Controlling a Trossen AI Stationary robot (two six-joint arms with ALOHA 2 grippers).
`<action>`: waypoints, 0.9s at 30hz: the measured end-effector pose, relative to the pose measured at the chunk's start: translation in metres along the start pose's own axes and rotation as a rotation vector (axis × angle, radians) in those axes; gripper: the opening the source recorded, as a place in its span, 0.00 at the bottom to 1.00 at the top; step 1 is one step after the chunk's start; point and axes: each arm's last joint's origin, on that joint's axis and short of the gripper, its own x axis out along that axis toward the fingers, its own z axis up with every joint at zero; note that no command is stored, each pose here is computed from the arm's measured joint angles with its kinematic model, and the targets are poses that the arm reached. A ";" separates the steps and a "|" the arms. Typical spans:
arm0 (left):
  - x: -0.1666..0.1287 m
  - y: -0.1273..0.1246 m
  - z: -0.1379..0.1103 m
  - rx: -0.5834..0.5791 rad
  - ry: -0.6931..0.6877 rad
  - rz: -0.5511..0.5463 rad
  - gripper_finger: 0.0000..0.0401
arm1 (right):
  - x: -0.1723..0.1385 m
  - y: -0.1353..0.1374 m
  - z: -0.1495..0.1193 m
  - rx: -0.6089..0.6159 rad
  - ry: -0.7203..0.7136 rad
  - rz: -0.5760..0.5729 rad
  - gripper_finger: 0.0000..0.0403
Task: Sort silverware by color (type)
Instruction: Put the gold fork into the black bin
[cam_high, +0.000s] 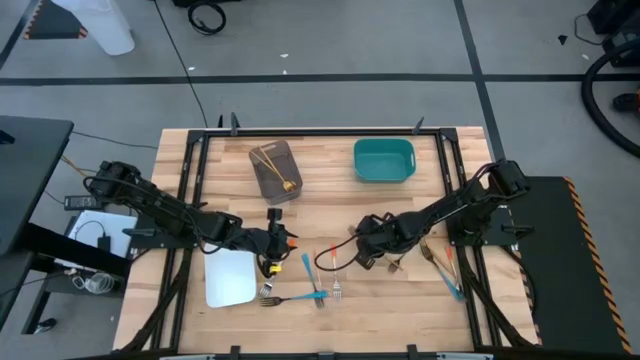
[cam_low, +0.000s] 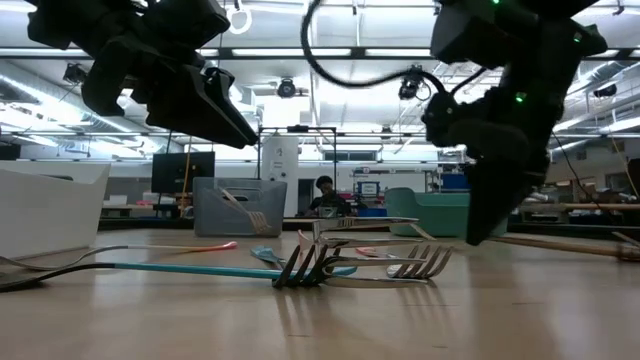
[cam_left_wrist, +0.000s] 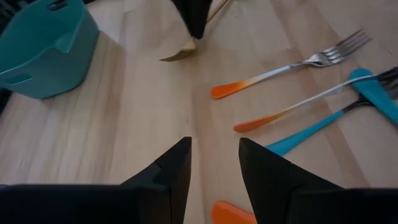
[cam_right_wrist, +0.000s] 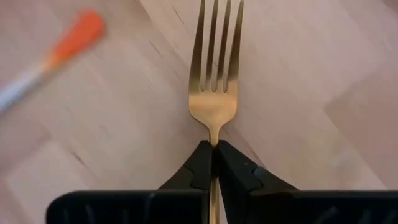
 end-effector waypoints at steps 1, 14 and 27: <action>0.000 0.000 0.000 0.000 0.000 -0.012 0.35 | -0.001 0.000 0.002 -0.003 -0.015 0.013 0.06; 0.002 0.003 0.005 -0.111 -0.052 -0.057 0.35 | -0.045 0.003 0.040 -0.100 -0.388 0.139 0.05; 0.011 0.039 0.014 -0.246 -0.181 -0.073 0.52 | -0.072 0.018 0.070 -0.277 -0.746 0.277 0.06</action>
